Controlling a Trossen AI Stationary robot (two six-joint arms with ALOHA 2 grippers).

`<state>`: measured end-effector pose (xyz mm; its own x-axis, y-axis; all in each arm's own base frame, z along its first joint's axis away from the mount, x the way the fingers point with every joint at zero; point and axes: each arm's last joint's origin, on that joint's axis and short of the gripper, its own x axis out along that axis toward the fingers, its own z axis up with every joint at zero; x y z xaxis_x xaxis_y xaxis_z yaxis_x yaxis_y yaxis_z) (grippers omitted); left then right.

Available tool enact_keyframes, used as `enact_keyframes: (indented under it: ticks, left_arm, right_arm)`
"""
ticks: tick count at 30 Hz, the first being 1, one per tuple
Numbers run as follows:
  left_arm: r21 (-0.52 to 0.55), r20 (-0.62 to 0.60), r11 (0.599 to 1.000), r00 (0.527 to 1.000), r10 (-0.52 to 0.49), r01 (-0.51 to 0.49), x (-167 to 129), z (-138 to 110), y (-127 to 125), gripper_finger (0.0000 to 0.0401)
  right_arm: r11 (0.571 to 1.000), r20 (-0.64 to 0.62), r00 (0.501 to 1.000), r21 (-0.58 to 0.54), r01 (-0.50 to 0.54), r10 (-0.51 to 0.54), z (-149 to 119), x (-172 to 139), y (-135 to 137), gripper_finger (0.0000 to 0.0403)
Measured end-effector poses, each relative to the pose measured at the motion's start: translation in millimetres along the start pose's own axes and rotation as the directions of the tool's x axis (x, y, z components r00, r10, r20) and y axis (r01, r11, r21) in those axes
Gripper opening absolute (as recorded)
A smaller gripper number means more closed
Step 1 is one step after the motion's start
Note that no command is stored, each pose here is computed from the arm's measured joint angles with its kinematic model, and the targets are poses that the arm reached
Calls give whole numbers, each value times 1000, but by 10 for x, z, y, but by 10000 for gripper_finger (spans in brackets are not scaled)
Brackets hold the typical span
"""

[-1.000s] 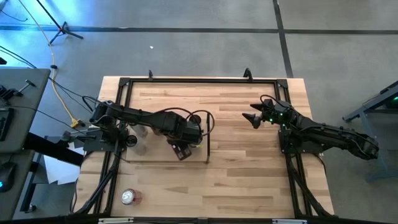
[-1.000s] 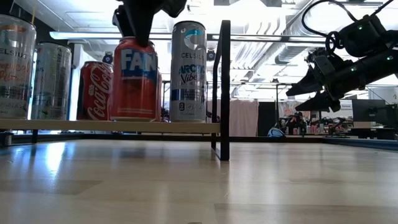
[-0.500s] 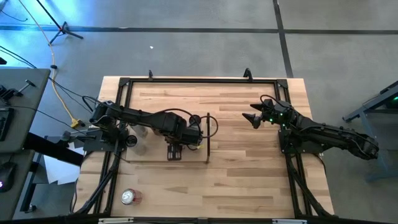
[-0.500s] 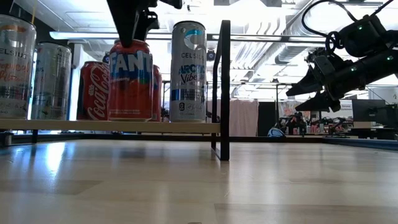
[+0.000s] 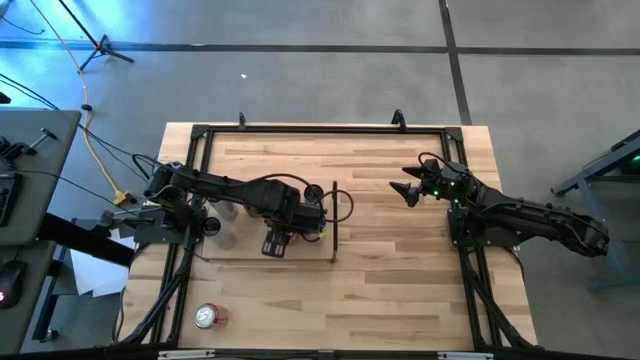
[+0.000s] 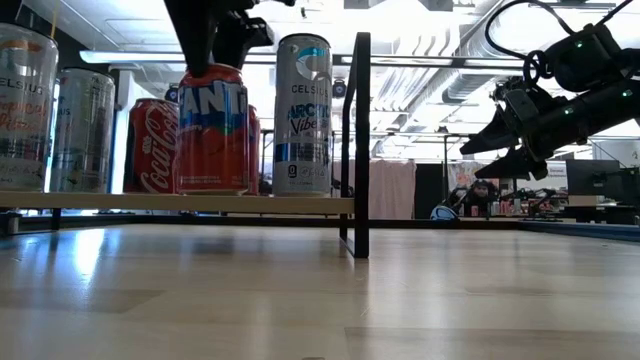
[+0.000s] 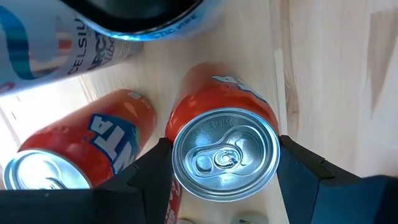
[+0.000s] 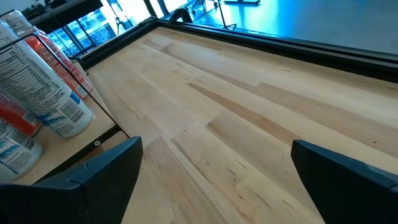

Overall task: Place canned beverage on shelf
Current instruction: Put the red soda can aligned with the other red soda can on the shelf

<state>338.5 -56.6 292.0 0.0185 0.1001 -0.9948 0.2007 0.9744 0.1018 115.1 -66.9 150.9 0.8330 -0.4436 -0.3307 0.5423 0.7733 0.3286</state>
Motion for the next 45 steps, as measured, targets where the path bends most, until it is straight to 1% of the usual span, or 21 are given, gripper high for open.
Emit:
enact_keyframes:
  ticks: [4, 9, 14, 24, 27, 33, 35, 41, 45]
  left_arm:
    - [34, 0, 999, 1000, -1, 1, 1, 0, 7, 200]
    - [33, -6, 999, 1000, -19, 19, 8, -5, 52, 200]
    - [35, -10, 997, 998, -62, 62, 14, -13, 99, 200]
    - [28, -20, 997, 997, -76, 76, 19, -27, 153, 201]
    - [30, -18, 997, 997, -73, 74, 19, -25, 153, 215]
    - [29, -23, 998, 998, -64, 64, 31, -23, 153, 263]
    - [11, -26, 998, 998, -63, 63, 36, -24, 153, 274]
    - [-68, -33, 996, 998, -59, 57, 34, -26, 156, 294]
    - [-64, -15, 996, 998, -57, 56, -12, -10, 112, 302]
  right_arm:
    - [1000, 0, 1000, 0, 0, 0, 0, 0, 0, 399]
    - [1000, 0, 1000, 0, 0, 0, 0, 0, 0, 399]
    - [1000, 0, 1000, 0, 0, 0, 0, 0, 0, 399]
    - [1000, 0, 1000, 0, 0, 0, 0, 0, 0, 399]
    - [1000, 0, 1000, 0, 0, 0, 0, 0, 0, 399]
    - [1000, 0, 1000, 0, 0, 0, 0, 0, 0, 399]
    - [1000, 0, 1000, 0, 0, 0, 0, 0, 0, 399]
    - [1000, 0, 1000, 0, 0, 0, 0, 0, 0, 399]
    - [1000, 0, 1000, 0, 0, 0, 0, 0, 0, 399]
